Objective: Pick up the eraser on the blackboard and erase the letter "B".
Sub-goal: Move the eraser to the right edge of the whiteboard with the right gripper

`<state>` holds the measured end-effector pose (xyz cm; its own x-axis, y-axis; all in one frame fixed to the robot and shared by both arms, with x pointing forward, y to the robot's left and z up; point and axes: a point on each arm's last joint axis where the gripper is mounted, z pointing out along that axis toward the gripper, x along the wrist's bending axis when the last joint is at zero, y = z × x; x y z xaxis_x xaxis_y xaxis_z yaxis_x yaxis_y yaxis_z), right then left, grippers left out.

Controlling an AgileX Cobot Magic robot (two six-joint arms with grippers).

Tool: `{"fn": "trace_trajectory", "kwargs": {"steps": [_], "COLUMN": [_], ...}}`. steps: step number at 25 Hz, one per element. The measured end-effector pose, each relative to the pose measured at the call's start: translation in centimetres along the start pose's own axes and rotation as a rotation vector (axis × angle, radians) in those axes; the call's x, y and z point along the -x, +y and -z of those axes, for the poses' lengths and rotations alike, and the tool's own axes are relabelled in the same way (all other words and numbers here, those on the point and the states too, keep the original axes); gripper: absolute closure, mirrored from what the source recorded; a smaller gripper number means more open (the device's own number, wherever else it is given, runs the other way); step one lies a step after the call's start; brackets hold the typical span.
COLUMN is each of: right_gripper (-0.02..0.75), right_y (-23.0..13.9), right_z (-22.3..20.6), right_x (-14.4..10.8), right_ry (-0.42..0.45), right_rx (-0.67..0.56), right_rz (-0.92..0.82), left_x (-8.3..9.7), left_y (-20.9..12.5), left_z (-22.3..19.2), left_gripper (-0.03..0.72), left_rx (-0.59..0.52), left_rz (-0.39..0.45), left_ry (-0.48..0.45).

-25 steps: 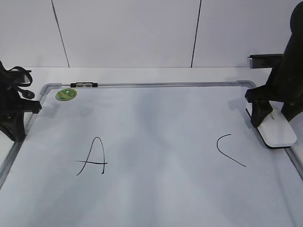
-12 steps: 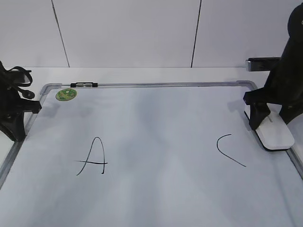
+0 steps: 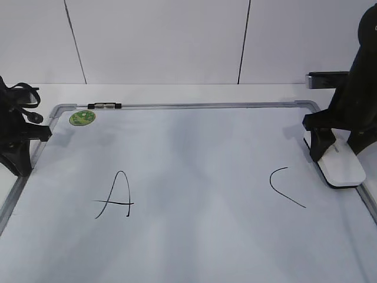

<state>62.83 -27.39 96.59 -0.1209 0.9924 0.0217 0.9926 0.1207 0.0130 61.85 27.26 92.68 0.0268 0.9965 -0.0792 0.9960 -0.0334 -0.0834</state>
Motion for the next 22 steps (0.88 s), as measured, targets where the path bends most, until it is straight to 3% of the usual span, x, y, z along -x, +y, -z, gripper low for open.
{"fn": "trace_trajectory", "kwargs": {"steps": [11,17,22], "right_gripper": [0.176,0.104,0.097], "right_y": [-0.11,-0.11,-0.22], "right_z": [0.0,0.0,0.0], "right_x": [0.1,0.08,0.08], "right_ry": [-0.011,-0.009,-0.009], "right_rx": [-0.012,-0.012,-0.024], "right_rz": [0.005,0.005,0.005], "left_x": [0.0,0.0,0.0], "left_y": [-0.01,0.0,0.0], "left_z": [0.0,0.04,0.04], "left_gripper": [0.669,0.669,0.669], "left_rx": [-0.002,-0.002,-0.002], "left_rz": [0.0,0.0,0.0], "left_ry": [0.0,0.0,0.0]}}
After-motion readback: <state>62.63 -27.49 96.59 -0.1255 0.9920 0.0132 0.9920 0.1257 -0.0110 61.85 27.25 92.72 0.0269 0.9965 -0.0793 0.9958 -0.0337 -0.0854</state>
